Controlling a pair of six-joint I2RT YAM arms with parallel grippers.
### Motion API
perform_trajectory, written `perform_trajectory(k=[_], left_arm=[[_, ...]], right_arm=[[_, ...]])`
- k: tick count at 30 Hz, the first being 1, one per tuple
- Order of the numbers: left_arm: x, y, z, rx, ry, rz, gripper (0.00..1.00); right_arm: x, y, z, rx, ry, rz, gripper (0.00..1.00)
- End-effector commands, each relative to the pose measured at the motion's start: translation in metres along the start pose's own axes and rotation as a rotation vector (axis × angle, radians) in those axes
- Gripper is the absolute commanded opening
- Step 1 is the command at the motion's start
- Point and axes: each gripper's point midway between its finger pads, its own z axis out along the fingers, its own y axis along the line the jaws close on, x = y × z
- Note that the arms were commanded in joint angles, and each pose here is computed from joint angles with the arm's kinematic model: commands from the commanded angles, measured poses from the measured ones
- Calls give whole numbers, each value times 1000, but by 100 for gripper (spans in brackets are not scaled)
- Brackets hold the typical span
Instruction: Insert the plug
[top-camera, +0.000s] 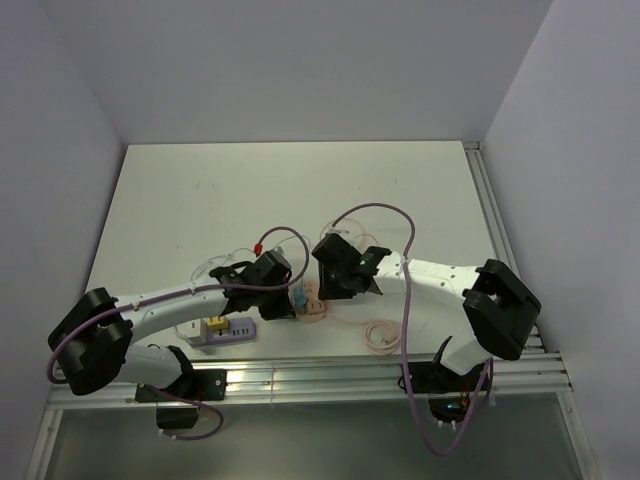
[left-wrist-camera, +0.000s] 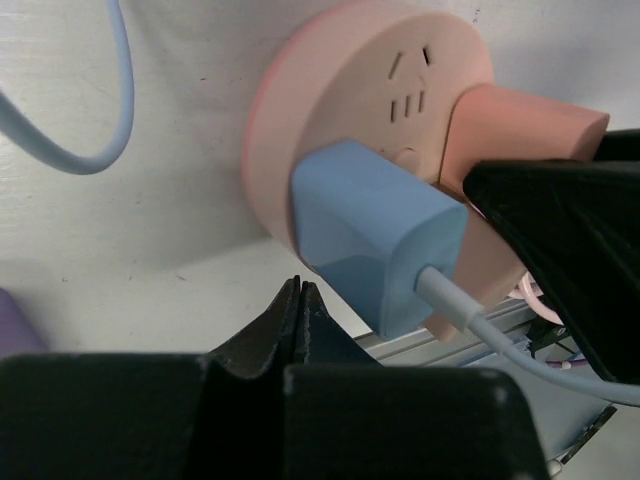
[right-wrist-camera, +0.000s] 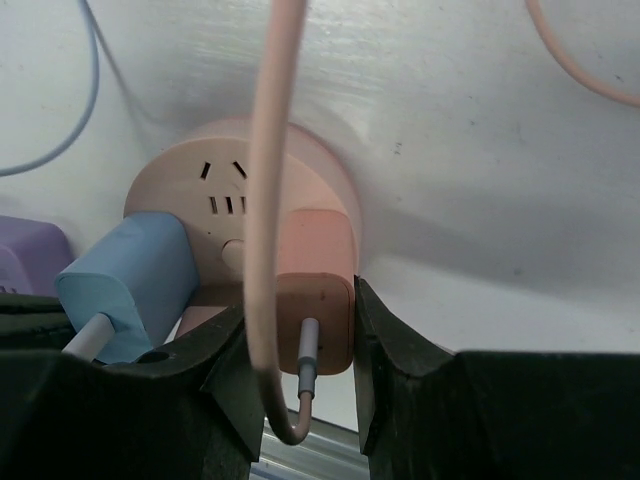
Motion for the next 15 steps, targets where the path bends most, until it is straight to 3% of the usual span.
perform_trajectory(k=[1, 10, 12, 15], left_arm=[[-5, -2, -6, 20, -41, -8, 0], [-10, 11, -5, -16, -88, -41, 3], [-8, 15, -5, -22, -91, -45, 7], [-8, 19, -6, -31, -95, -50, 6]], right_arm=[[65, -73, 32, 286, 191, -53, 0], [-8, -64, -17, 423, 30, -146, 0], [-18, -55, -20, 406, 10, -164, 9], [-27, -43, -18, 378, 10, -172, 14]])
